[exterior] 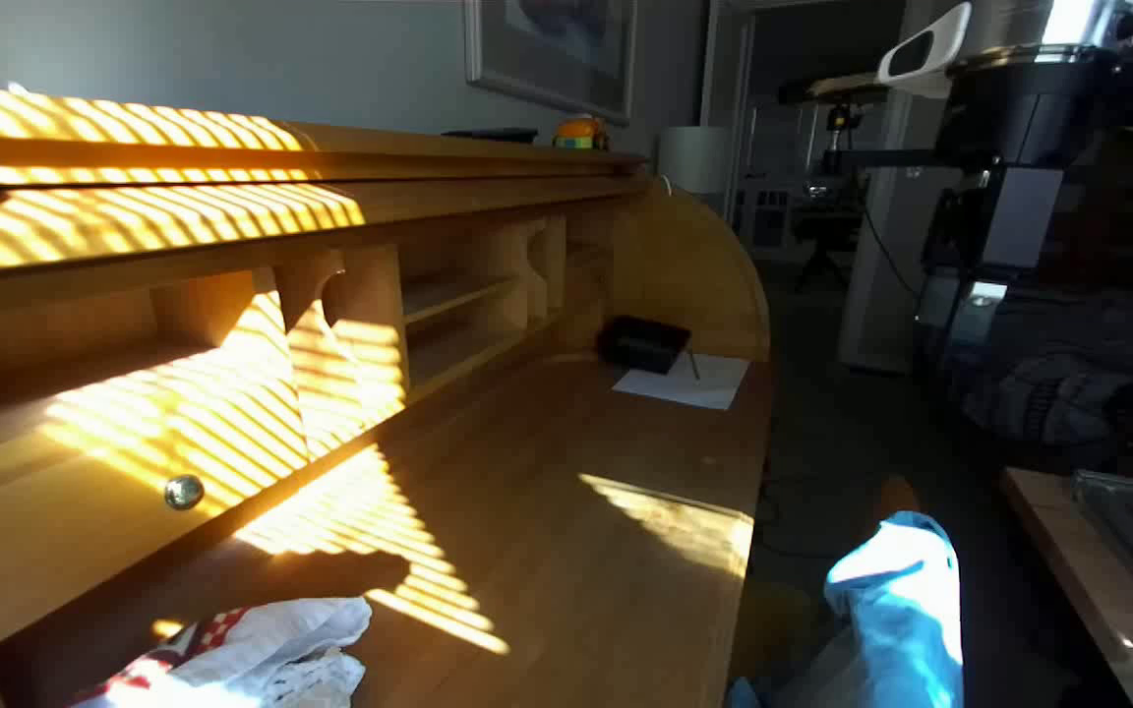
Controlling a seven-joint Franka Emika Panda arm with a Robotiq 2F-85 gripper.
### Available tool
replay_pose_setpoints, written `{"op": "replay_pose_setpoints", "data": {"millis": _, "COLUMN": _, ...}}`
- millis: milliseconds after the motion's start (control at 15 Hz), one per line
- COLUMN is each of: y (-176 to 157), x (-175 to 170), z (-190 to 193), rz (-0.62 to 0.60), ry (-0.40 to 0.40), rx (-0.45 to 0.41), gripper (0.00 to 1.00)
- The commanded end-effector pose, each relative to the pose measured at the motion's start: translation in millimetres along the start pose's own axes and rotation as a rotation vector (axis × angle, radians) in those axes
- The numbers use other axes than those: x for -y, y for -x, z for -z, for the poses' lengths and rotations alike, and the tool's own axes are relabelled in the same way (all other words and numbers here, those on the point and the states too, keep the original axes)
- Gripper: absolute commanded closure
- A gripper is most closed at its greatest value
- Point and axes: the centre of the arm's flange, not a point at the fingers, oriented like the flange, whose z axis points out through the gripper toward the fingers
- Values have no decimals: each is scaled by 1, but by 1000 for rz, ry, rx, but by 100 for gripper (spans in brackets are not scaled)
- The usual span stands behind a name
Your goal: Put the cloth on the desk
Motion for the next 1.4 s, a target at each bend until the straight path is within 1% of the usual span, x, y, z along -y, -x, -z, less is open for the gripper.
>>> {"op": "replay_pose_setpoints", "data": {"millis": 0, "y": 0, "x": 0, "z": 0, "rz": 0, "ry": 0, "rx": 0, "gripper": 0}}
{"op": "replay_pose_setpoints", "data": {"millis": 467, "y": 0, "x": 0, "z": 0, "rz": 0, "ry": 0, "rx": 0, "gripper": 0}}
{"op": "replay_pose_setpoints", "data": {"millis": 533, "y": -4, "x": -6, "z": -1, "rz": -43, "ry": 26, "rx": -93, "gripper": 0}}
{"op": "replay_pose_setpoints", "data": {"millis": 667, "y": -23, "x": -24, "z": -12, "rz": -57, "ry": -6, "rx": -157, "gripper": 0}}
{"op": "replay_pose_setpoints", "data": {"millis": 733, "y": -30, "x": -31, "z": -17, "rz": -73, "ry": -7, "rx": -190, "gripper": 0}}
{"op": "replay_pose_setpoints", "data": {"millis": 800, "y": -37, "x": -37, "z": -27, "rz": -92, "ry": -10, "rx": -187, "gripper": 0}}
{"op": "replay_pose_setpoints", "data": {"millis": 933, "y": -46, "x": -43, "z": -51, "rz": -117, "ry": -23, "rx": -164, "gripper": 0}}
{"op": "replay_pose_setpoints", "data": {"millis": 1000, "y": -50, "x": -43, "z": -64, "rz": -123, "ry": -35, "rx": -107, "gripper": 0}}
{"op": "replay_pose_setpoints", "data": {"millis": 1067, "y": -51, "x": -44, "z": -75, "rz": -128, "ry": -29, "rx": -41, "gripper": 0}}
{"op": "replay_pose_setpoints", "data": {"millis": 1200, "y": -53, "x": -43, "z": -102, "rz": -198, "ry": 12, "rx": 70, "gripper": 0}}
{"op": "replay_pose_setpoints", "data": {"millis": 1333, "y": -53, "x": -46, "z": -129, "rz": -237, "ry": 23, "rx": 136, "gripper": 0}}
